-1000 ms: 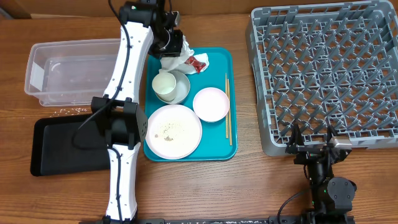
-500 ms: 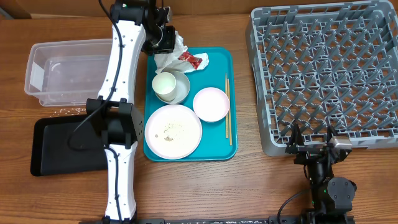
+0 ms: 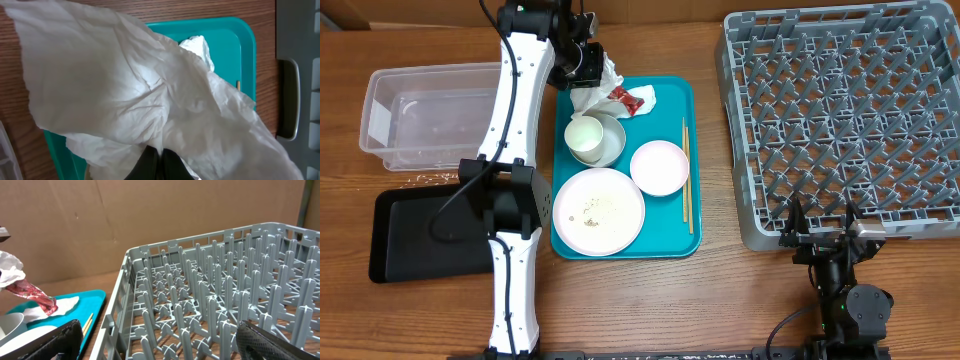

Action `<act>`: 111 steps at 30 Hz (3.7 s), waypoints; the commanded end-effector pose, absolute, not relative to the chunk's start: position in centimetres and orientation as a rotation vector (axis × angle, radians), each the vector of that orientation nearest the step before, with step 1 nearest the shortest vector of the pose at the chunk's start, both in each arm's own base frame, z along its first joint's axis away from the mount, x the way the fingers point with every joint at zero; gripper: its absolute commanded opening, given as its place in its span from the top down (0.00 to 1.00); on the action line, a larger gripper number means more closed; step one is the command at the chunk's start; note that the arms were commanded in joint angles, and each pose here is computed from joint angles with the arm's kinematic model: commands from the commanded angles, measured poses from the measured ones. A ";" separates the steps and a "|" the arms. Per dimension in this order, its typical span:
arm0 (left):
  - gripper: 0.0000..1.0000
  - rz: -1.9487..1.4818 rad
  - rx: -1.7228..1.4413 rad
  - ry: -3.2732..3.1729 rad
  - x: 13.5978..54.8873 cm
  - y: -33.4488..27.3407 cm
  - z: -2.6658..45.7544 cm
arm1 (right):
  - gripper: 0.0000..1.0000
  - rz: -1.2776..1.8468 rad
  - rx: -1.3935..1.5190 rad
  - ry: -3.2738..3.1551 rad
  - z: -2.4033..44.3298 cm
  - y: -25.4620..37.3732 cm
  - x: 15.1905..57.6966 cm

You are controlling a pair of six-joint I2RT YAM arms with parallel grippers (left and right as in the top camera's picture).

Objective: Sort waste into correct bins and load items into the dishwasher
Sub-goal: 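Lift the tissue and red wrapper with the left gripper, then carry the tissue left and lower it into the clear plastic bin, then open the left gripper to release the tissue and raise it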

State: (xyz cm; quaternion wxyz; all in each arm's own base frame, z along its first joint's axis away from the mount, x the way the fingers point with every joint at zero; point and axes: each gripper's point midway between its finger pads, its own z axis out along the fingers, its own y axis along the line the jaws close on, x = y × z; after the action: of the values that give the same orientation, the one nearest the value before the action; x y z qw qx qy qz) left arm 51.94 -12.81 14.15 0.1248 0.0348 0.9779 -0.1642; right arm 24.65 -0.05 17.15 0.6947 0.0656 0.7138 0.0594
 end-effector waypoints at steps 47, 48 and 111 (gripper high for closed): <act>0.62 0.283 -0.902 2.694 46.1 14.7 20.5 | 0.00 0.128 0.145 1.586 17.0 -0.1 24.7; 0.62 0.281 -0.899 2.685 46.4 14.7 20.6 | 0.00 0.128 0.145 1.586 17.0 -0.1 24.7; 0.96 0.290 -1.050 2.850 37.8 15.5 13.8 | 0.00 0.128 0.145 1.586 17.0 -0.1 24.7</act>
State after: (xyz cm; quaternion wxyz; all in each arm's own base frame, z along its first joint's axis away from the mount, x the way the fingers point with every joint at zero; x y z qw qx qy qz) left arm 37.28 15.14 13.90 0.0325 -0.3334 0.9380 0.0890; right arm 24.65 -0.05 17.16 0.6949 0.0655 0.7137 0.0596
